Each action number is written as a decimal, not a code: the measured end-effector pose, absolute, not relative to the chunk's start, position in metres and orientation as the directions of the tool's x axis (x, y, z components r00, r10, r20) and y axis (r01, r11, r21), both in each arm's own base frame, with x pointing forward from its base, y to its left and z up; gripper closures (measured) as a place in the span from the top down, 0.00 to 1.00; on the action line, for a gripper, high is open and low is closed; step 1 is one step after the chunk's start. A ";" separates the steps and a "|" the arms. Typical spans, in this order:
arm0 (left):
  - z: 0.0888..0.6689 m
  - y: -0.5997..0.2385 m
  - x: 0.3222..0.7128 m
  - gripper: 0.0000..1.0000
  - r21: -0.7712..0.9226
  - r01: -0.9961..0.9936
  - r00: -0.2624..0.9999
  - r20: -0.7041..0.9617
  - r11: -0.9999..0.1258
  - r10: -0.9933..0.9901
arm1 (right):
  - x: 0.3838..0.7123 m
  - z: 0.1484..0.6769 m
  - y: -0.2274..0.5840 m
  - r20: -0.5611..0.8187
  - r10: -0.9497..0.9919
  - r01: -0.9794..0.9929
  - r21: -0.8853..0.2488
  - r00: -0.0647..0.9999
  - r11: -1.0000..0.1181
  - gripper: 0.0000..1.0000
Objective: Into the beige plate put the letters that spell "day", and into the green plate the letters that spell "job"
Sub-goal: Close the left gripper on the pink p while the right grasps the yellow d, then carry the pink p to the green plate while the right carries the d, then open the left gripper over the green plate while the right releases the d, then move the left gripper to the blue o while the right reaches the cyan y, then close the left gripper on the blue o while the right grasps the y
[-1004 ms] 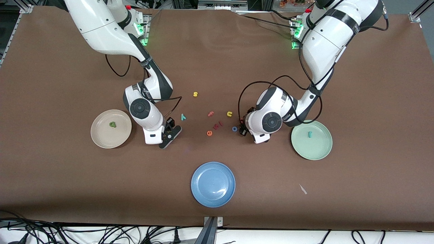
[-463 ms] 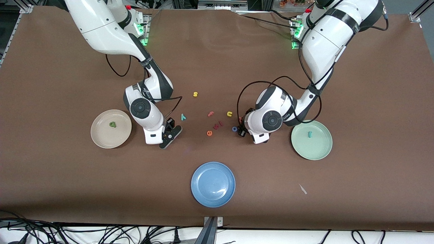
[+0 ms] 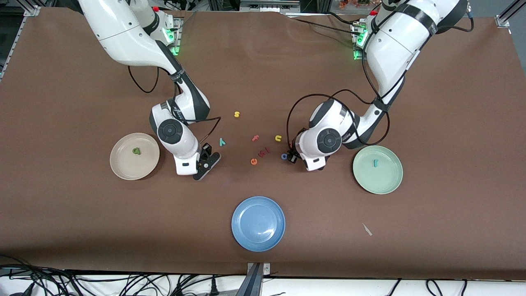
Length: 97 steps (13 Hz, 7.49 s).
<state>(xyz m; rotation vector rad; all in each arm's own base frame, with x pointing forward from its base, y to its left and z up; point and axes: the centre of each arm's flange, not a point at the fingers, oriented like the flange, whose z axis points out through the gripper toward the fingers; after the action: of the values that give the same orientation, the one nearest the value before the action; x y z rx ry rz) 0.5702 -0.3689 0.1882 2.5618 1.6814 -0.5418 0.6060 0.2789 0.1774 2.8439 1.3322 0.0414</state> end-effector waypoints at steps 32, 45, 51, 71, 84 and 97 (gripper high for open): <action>0.195 -0.376 0.547 0.25 -0.039 0.921 0.379 -0.145 -0.388 0.914 | 0.618 0.200 0.281 -0.031 0.567 0.564 -0.074 0.823 -0.823 0.29; 0.272 -0.216 0.601 0.25 -0.130 0.492 0.844 -0.173 -0.861 0.508 | 0.639 0.225 0.153 -0.216 0.158 0.176 0.068 0.964 -0.982 0.29; 0.262 -0.109 0.633 0.25 -0.098 0.167 0.971 -0.158 -0.981 0.181 | 0.622 0.241 0.089 -0.289 0.165 0.196 0.080 0.943 -0.977 0.29; 0.276 -0.187 0.634 1.00 0.005 -0.175 0.982 -0.065 -0.985 -0.175 | 0.590 0.245 0.156 -0.277 0.106 0.116 0.019 0.955 -0.993 1.00; 0.216 -0.388 0.577 1.00 0.019 -0.404 0.911 -0.085 -0.915 -0.404 | 0.535 0.220 0.349 -0.090 0.025 0.021 -0.046 0.996 -0.999 1.00; 0.187 -0.429 0.578 0.71 0.033 -0.375 0.926 -0.036 -0.927 -0.376 | 0.523 0.185 0.360 -0.050 0.188 0.186 -0.037 0.981 -0.982 0.96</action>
<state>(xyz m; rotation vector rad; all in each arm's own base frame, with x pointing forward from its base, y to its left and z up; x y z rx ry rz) 0.5782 -0.4288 0.1870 3.0583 -0.5960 -0.0641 0.5227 0.3598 0.1853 3.1582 0.2987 -0.0837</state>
